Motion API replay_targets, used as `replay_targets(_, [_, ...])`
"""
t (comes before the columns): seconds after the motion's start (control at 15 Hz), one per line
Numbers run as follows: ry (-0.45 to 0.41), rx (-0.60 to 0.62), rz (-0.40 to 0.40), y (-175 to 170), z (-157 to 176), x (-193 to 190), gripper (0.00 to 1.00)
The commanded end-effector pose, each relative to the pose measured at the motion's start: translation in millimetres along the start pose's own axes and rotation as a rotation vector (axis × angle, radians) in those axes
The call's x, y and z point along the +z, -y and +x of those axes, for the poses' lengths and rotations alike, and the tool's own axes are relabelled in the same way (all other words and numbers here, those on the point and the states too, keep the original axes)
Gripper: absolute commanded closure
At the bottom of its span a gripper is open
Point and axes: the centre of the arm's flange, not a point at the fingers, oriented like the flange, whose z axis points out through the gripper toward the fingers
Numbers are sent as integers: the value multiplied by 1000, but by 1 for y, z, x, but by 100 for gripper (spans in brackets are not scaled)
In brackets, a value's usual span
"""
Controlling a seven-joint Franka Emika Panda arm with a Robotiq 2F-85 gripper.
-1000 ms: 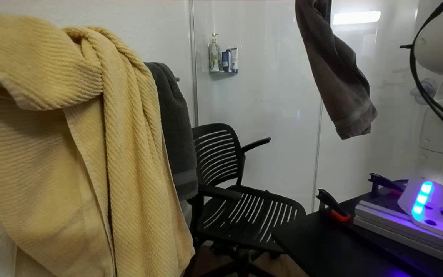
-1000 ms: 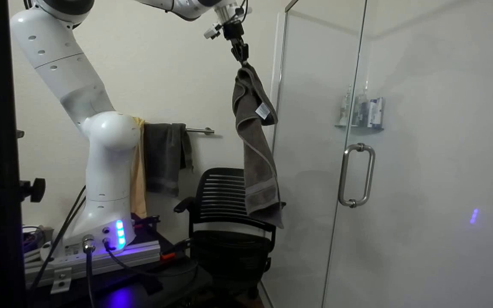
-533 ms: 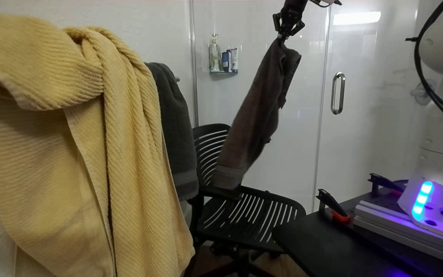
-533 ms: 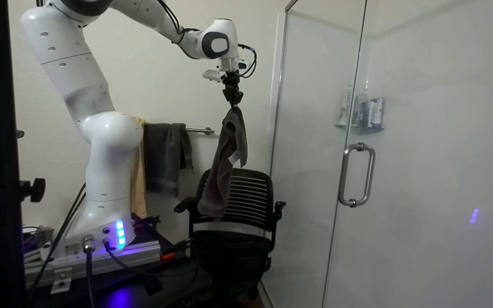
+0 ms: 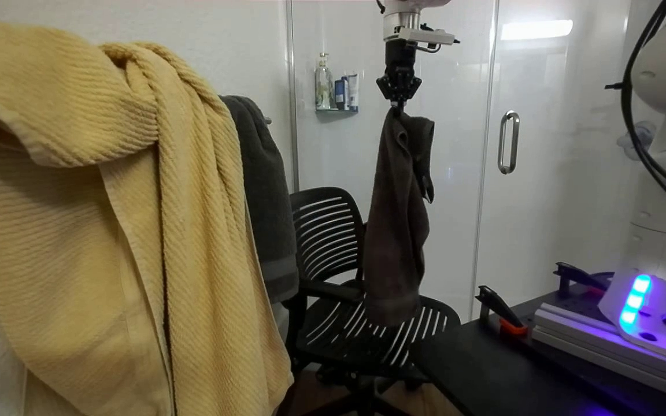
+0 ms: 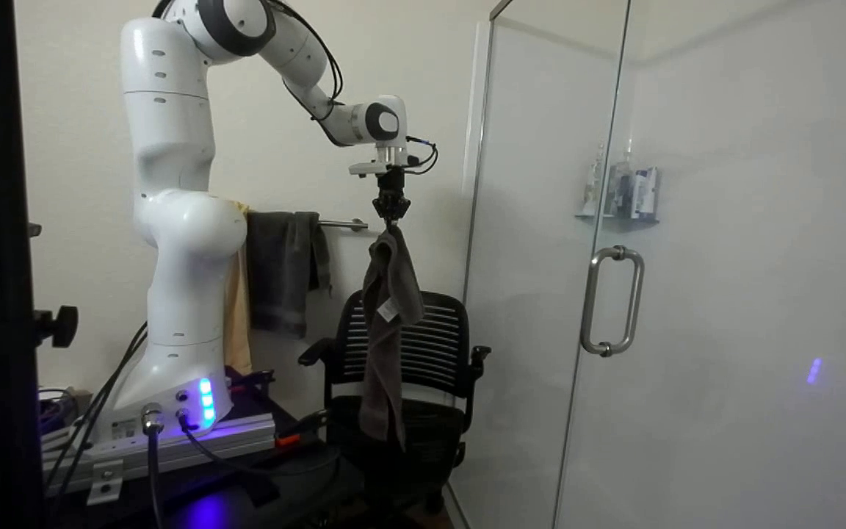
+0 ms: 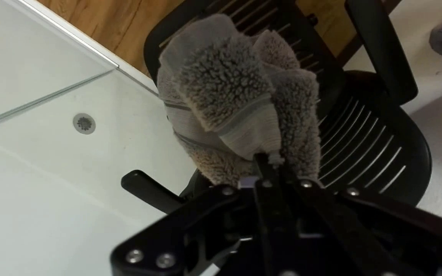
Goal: Remove the towels from the rail and place them on the seat of the black chair
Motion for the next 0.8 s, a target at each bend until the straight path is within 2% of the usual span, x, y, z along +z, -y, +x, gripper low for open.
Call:
replay_targets(0.0, [33,-107,4,14,45,2,99])
replay_targets(0.13, [8,-122,25,14,54,3,99])
replay_targets(0.33, [-9,-121,-6,9,60,-2,99])
replay_targets(0.4, [-5,-105,-15,7,59,-3,70])
replay_targets(0.47, [-9,-112,-16,7,58,-3,69])
replay_targets(0.73, [-38,-150,-3,13,48,-7,42])
